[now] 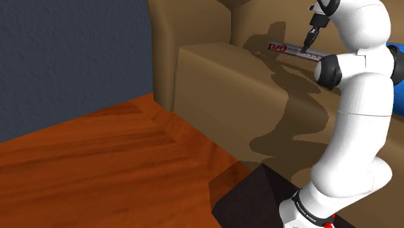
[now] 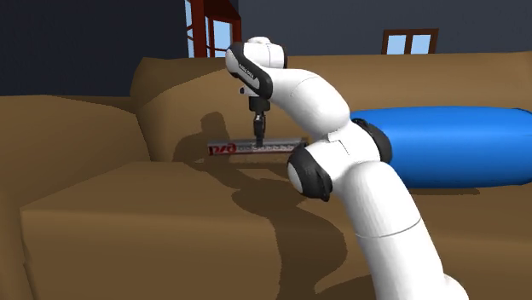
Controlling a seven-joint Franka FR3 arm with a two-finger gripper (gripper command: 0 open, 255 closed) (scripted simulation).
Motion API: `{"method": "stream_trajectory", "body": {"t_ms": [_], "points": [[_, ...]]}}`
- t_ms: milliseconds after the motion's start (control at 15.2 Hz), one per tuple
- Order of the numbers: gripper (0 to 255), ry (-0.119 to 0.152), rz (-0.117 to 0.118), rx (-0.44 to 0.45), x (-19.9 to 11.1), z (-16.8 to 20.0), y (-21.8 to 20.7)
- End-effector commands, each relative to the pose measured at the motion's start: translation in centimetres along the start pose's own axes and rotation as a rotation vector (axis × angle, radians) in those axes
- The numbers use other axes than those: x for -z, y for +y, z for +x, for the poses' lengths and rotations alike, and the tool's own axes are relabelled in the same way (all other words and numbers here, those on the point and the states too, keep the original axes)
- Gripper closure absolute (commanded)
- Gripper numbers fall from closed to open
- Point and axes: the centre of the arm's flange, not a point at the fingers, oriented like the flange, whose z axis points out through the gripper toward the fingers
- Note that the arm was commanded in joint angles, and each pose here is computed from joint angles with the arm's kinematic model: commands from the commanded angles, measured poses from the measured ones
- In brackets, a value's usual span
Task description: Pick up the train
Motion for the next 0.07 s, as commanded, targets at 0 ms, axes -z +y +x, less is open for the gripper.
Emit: {"method": "stream_trajectory", "body": {"t_ms": [0], "points": [[255,0.0,0.0,0.001,0.37,0.03,-0.17]]}}
